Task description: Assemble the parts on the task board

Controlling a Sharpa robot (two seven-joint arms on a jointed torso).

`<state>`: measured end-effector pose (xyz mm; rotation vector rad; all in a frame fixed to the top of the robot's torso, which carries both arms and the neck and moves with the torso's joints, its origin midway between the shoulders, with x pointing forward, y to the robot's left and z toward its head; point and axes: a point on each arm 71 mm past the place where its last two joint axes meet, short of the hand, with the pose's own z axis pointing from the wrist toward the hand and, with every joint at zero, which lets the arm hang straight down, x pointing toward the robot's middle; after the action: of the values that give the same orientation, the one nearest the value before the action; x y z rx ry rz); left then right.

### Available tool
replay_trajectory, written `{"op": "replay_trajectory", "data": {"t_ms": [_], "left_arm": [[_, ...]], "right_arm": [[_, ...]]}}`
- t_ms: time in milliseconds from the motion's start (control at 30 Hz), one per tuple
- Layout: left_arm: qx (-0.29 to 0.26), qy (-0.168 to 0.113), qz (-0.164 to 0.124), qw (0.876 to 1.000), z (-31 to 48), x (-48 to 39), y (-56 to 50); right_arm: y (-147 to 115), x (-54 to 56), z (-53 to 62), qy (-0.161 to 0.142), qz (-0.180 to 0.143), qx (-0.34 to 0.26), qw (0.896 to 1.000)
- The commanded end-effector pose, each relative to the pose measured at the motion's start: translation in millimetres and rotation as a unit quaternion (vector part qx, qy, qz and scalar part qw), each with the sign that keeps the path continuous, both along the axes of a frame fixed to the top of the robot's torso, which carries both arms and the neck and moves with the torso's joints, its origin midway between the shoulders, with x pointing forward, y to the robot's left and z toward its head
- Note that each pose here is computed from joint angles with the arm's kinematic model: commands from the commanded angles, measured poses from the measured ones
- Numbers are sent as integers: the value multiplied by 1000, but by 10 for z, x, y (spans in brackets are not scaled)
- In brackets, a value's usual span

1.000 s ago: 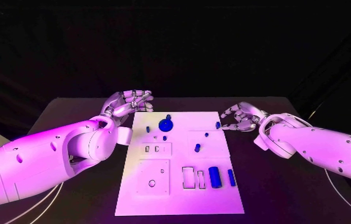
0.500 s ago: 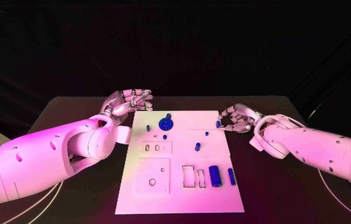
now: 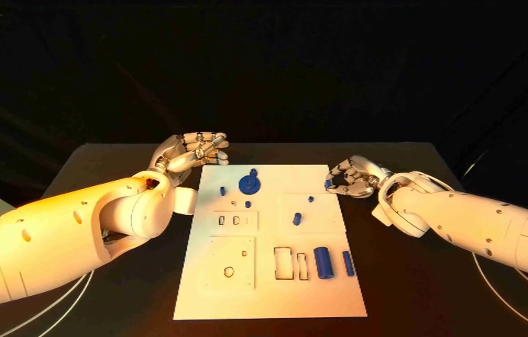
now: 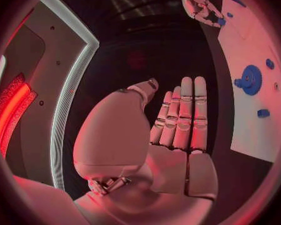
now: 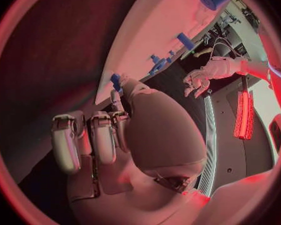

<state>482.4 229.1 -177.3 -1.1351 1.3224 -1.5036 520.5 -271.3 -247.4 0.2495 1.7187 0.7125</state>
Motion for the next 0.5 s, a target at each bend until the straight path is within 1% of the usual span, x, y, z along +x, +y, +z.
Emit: {"op": "replay_trajectory", "data": {"t_ms": [33,500], "left_arm": [[-5,-4,-9,1000,14,-6,-22],[-5,-3,-10,1000,14,-9,-19]], "right_arm": [[6,5,-7,-3,-3,-5,1000],[46,21,-31,-1,-5,-6,1000]]}}
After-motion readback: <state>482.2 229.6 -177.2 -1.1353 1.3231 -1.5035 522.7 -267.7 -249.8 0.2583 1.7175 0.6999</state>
